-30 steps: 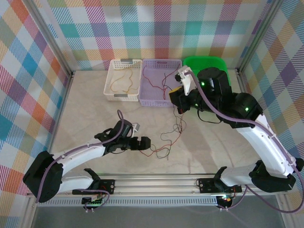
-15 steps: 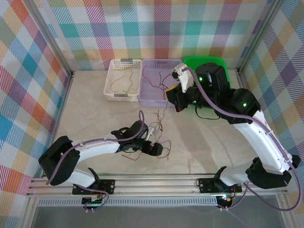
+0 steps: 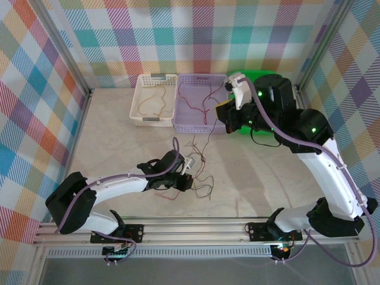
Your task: Untangle the cables
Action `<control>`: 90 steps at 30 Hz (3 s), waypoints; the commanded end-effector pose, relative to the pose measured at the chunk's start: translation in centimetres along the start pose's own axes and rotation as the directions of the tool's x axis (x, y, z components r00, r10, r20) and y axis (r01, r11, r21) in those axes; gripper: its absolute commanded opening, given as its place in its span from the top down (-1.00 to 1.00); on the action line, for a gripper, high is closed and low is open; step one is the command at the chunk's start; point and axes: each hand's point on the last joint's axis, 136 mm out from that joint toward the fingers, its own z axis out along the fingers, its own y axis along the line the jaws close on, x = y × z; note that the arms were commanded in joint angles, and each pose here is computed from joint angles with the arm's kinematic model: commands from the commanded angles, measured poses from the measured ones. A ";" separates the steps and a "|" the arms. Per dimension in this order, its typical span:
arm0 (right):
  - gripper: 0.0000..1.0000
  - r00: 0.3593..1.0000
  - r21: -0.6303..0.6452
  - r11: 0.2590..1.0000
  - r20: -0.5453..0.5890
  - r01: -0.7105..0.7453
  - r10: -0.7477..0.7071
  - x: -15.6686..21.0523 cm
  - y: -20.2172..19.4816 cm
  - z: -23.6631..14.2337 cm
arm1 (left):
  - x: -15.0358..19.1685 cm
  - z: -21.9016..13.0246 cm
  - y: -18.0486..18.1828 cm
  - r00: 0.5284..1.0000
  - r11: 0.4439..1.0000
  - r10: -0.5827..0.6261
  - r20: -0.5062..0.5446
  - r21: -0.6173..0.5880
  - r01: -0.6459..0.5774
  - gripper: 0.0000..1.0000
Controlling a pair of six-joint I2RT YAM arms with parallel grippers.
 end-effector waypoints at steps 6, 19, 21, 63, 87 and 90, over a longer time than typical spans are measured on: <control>1.00 0.951 0.337 0.896 0.208 -0.289 0.229 -0.5 -12.3 -5.1 | -0.4 -6.5 -2.2 0.997 0.999 -0.027 0.073 0.032 0.025 1.00; 1.00 0.805 0.508 0.625 0.411 -0.592 0.428 5.4 -22.4 -9.0 | -0.1 -21.3 0.7 0.967 0.989 -0.111 0.231 -0.072 0.131 1.00; 1.00 0.789 0.512 0.601 0.420 -0.614 0.448 6.3 -23.2 -8.7 | -0.2 -23.0 1.2 0.963 0.985 -0.104 0.248 -0.109 0.135 1.00; 0.79 0.738 0.269 0.687 0.267 -0.675 0.620 13.2 -20.3 -3.4 | -9.0 -26.8 6.7 0.800 0.898 -0.304 0.516 -0.124 0.422 1.00; -0.26 0.984 -0.420 0.899 0.063 -0.125 0.166 12.6 2.8 11.0 | -14.1 -21.1 -0.8 0.908 0.969 -0.186 0.374 -0.081 0.232 1.00; -0.26 0.985 -0.422 0.900 0.072 -0.112 0.156 12.7 4.2 13.0 | -14.2 -20.8 -1.2 0.911 0.971 -0.184 0.370 -0.075 0.227 1.00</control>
